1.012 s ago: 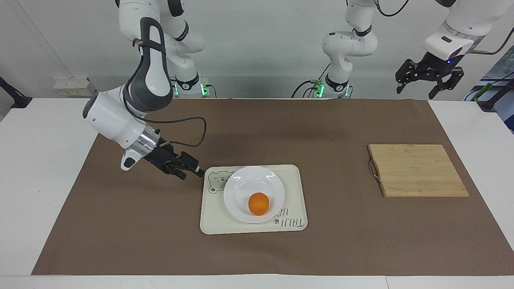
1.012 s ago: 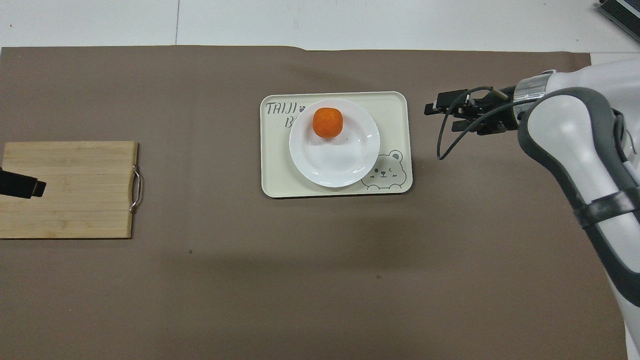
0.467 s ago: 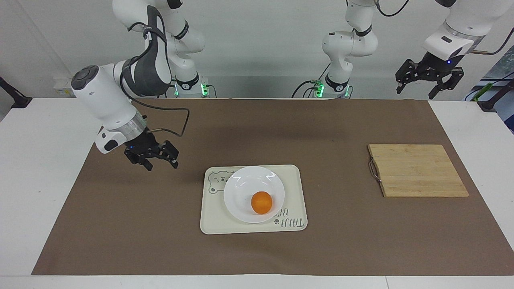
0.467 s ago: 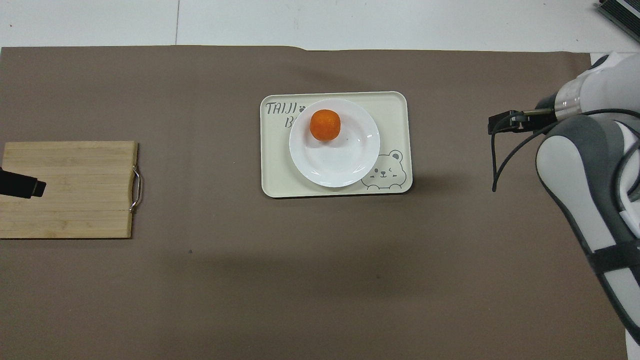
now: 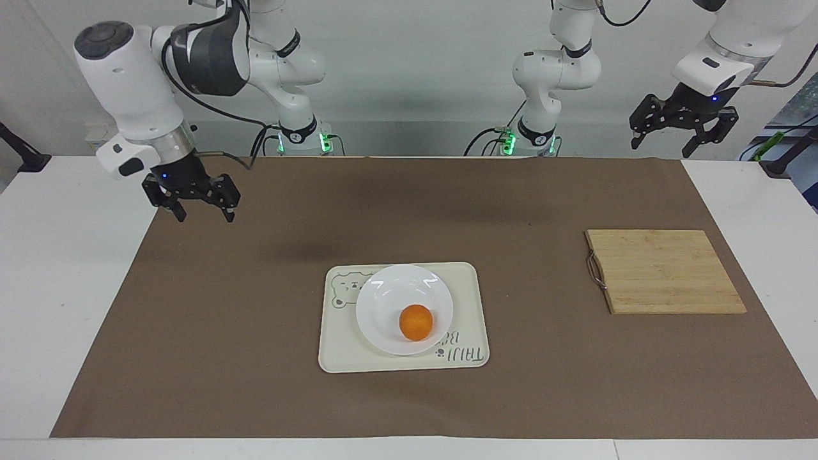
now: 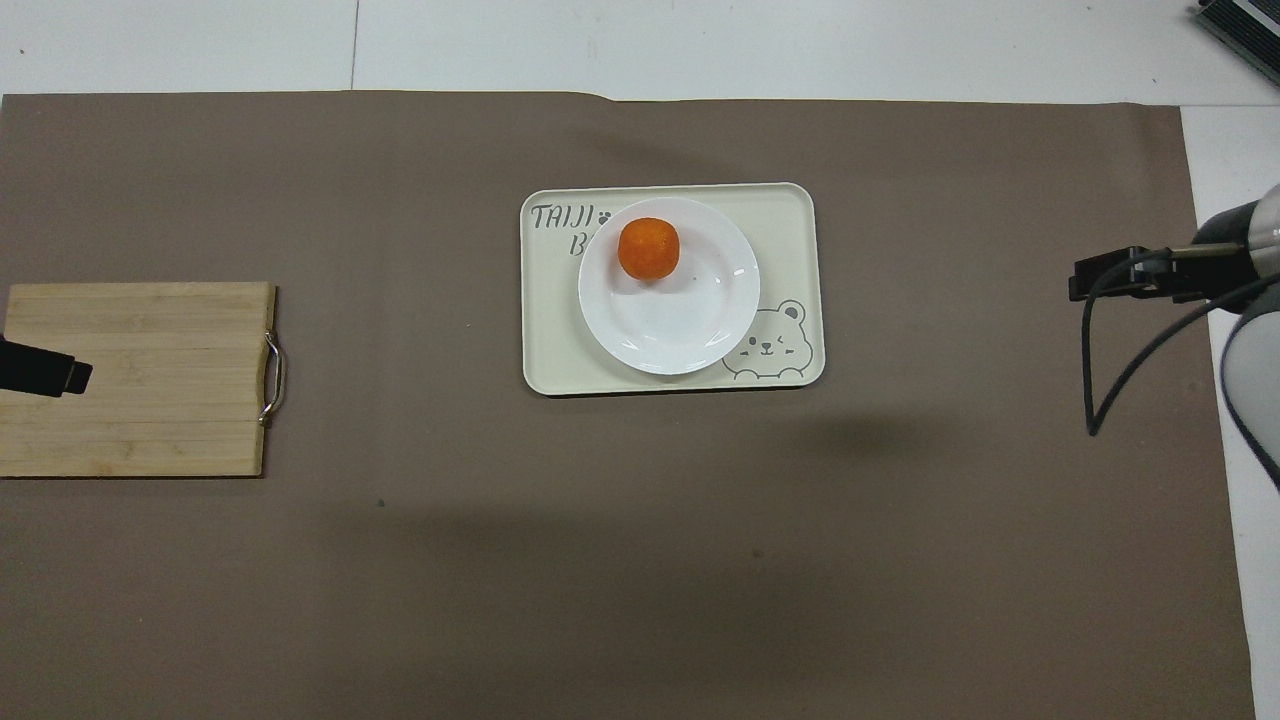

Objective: Place orange and plate with both arms

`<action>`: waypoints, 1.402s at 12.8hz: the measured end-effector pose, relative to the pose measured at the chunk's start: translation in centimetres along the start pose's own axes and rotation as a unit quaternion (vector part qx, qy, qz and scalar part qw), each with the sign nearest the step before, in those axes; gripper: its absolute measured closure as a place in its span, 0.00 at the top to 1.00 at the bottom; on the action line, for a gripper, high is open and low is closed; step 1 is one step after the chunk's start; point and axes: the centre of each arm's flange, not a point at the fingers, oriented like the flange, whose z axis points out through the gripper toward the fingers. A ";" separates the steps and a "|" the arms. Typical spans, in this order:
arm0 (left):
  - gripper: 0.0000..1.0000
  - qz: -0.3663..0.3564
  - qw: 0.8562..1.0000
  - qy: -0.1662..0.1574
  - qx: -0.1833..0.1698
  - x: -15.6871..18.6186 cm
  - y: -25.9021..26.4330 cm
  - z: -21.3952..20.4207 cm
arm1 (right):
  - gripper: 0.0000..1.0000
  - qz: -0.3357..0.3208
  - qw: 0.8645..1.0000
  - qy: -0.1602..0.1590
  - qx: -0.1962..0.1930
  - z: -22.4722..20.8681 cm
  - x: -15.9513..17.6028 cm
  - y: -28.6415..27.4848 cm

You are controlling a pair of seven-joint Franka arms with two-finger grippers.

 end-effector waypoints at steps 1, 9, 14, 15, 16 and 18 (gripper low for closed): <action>1.00 0.000 1.000 0.000 0.000 0.0 0.0 0.0 | 1.00 0.001 1.000 -0.006 0.001 -1.1 -0.8 0.1; 1.00 0.000 1.000 0.000 0.000 0.0 0.0 0.0 | 1.00 0.000 1.000 -0.029 0.002 -5.3 -2.3 0.0; 1.00 0.000 1.000 0.000 0.000 0.0 0.0 0.0 | 1.00 -0.002 0.999 -0.035 -0.001 -5.1 -2.4 -0.1; 1.00 0.000 1.000 0.000 0.000 0.0 0.0 0.0 | 1.00 -0.002 0.999 -0.035 -0.002 -5.1 -2.4 -0.1; 1.00 0.000 1.000 0.000 0.000 0.0 0.0 0.0 | 1.00 -0.003 0.999 -0.036 -0.003 -5.1 -2.4 -0.2; 1.00 0.000 1.000 0.000 0.000 0.0 0.0 0.0 | 1.00 -0.004 0.999 -0.039 -0.003 -5.1 -2.5 -0.2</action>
